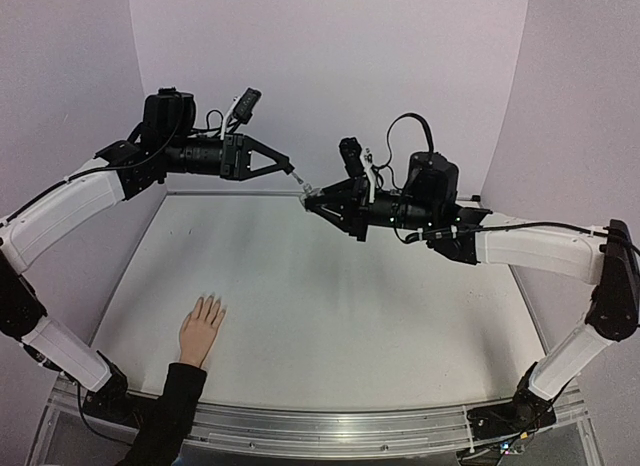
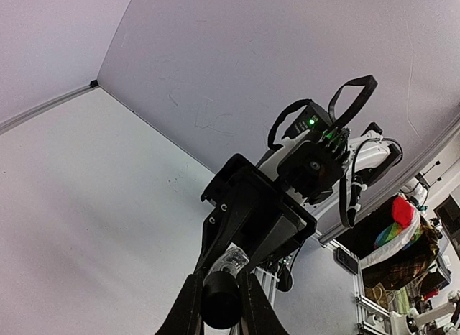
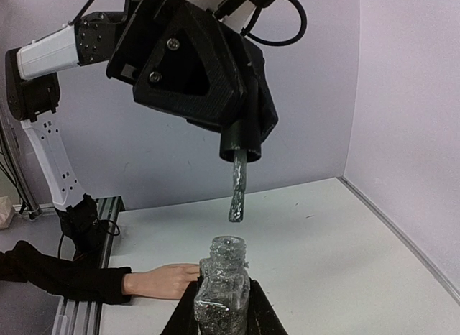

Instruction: Paint the nails

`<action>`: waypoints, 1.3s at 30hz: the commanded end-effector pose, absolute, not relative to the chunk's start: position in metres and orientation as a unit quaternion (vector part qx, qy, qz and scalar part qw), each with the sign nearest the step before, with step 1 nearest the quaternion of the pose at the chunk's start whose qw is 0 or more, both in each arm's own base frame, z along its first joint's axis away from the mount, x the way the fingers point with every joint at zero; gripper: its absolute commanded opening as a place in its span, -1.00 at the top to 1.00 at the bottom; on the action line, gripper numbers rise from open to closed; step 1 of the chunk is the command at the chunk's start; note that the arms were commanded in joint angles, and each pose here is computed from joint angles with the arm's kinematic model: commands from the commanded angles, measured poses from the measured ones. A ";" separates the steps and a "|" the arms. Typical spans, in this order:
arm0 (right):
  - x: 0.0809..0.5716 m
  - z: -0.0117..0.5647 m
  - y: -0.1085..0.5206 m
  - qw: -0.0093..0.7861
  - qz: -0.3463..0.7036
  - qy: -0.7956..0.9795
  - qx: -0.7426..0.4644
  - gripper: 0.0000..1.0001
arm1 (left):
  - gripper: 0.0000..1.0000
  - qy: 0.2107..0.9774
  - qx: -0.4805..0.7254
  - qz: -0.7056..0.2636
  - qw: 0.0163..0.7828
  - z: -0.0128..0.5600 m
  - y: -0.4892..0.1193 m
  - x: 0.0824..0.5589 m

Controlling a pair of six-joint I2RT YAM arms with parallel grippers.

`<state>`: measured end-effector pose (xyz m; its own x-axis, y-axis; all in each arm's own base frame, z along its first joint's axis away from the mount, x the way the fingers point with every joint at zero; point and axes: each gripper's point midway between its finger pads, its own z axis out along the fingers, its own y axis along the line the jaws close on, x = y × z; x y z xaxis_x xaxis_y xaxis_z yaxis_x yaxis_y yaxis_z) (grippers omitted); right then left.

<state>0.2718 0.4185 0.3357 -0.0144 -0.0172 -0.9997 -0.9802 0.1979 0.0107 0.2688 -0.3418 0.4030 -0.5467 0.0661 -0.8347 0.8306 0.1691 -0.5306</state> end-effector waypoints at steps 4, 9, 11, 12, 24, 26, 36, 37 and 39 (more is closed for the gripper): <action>0.276 0.357 0.426 0.562 0.453 0.532 -0.442 1.00 | 0.99 0.655 0.344 -0.567 0.362 0.424 -0.339 0.257; 0.278 0.356 0.427 0.564 0.451 0.533 -0.442 1.00 | 1.00 0.654 0.345 -0.569 0.361 0.425 -0.339 0.257; 0.278 0.357 0.427 0.566 0.450 0.532 -0.441 1.00 | 1.00 0.654 0.346 -0.569 0.359 0.424 -0.340 0.257; 0.278 0.358 0.426 0.567 0.450 0.531 -0.441 1.00 | 0.99 0.654 0.345 -0.569 0.358 0.424 -0.340 0.257; 0.273 0.362 0.428 0.568 0.455 0.521 -0.446 1.00 | 0.99 0.654 0.344 -0.570 0.360 0.422 -0.342 0.261; 0.272 0.362 0.428 0.568 0.456 0.519 -0.447 1.00 | 1.00 0.656 0.342 -0.569 0.360 0.421 -0.342 0.261; 0.272 0.367 0.427 0.575 0.456 0.514 -0.444 1.00 | 1.00 0.658 0.342 -0.567 0.359 0.420 -0.342 0.261; 0.272 0.367 0.427 0.576 0.455 0.514 -0.443 1.00 | 1.00 0.658 0.342 -0.567 0.359 0.420 -0.342 0.261; 0.273 0.368 0.428 0.577 0.455 0.514 -0.443 1.00 | 1.00 0.659 0.342 -0.566 0.358 0.419 -0.342 0.262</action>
